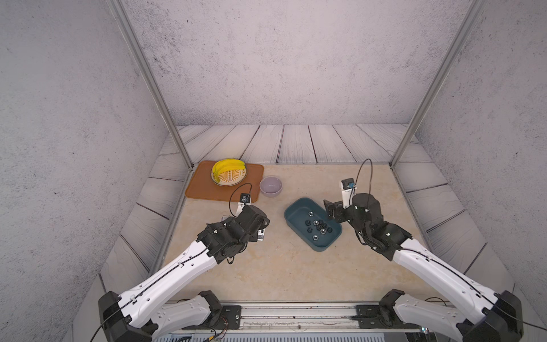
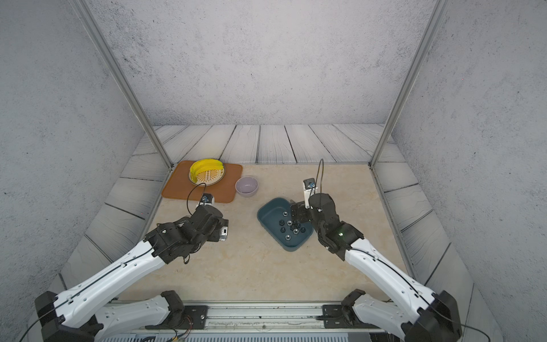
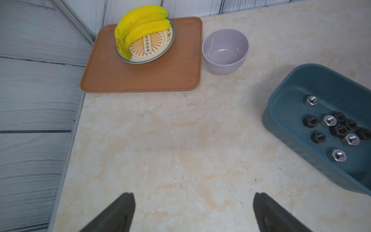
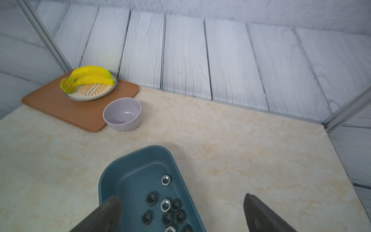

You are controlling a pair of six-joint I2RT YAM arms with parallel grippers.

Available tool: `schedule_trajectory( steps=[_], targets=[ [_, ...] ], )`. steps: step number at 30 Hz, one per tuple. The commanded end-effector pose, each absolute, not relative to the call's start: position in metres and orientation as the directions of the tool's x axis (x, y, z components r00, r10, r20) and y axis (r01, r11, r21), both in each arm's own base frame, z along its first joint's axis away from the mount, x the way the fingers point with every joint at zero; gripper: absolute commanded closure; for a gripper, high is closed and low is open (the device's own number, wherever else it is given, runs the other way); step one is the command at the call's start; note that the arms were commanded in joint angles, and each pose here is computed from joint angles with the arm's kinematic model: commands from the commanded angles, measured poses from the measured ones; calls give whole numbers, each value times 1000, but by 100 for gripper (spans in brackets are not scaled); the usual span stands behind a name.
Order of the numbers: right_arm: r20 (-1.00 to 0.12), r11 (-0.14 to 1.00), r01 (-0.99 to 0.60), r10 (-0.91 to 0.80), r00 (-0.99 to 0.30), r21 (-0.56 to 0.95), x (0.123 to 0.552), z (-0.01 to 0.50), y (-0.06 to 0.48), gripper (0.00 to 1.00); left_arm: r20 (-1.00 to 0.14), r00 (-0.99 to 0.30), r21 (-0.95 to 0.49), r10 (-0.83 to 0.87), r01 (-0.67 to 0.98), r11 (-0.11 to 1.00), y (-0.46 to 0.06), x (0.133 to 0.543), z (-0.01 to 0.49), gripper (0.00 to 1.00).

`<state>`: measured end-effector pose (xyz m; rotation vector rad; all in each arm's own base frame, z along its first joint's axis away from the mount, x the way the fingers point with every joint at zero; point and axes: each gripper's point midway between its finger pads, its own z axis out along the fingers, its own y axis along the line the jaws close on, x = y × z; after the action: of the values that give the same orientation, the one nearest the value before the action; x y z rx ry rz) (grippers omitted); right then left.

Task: Put the nuts on the desktop into the storage box
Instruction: Reset both arms

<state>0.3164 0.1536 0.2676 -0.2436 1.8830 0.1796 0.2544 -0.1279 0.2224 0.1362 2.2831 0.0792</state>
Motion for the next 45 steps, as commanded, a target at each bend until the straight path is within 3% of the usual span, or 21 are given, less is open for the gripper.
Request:
schedule_trajectory(
  steps=[1,6,9,12,16,19,25,32,35,40,45],
  targets=[
    [-993,995,-99,17,-119,29,310,296,114,0,-820,-549,166,161,41,985,-119,271,228,2],
    [-998,993,114,29,-51,23,283,257,54,1,-845,-518,145,131,15,989,-98,291,221,2],
    [-996,977,207,-37,-85,-54,270,222,28,0,-869,-435,212,236,104,972,-100,303,213,2],
    [-982,962,229,-116,-150,-149,269,193,17,1,-896,-365,221,252,125,967,-92,308,202,2],
    [-971,958,236,-113,-212,-163,292,164,13,1,-923,-294,209,247,156,965,-79,318,181,2],
    [-944,949,228,-143,-297,-216,322,138,13,1,-915,-314,231,252,102,967,-60,326,160,2],
    [-940,945,131,-270,-208,-301,364,131,33,1,-895,-369,236,251,86,968,-35,346,123,2],
    [-974,993,30,-108,-199,-117,382,103,11,1,-932,-307,186,191,45,982,-18,371,124,2],
    [-943,997,-40,-72,-324,-62,391,91,10,1,-956,-279,91,91,15,996,-5,376,124,2],
    [-929,981,-194,-58,-365,15,399,90,23,1,-947,-319,55,47,-15,998,6,387,99,2],
    [-932,983,-180,-29,-362,39,399,90,18,1,-929,-367,40,37,-1,999,6,394,93,2]
  ],
)
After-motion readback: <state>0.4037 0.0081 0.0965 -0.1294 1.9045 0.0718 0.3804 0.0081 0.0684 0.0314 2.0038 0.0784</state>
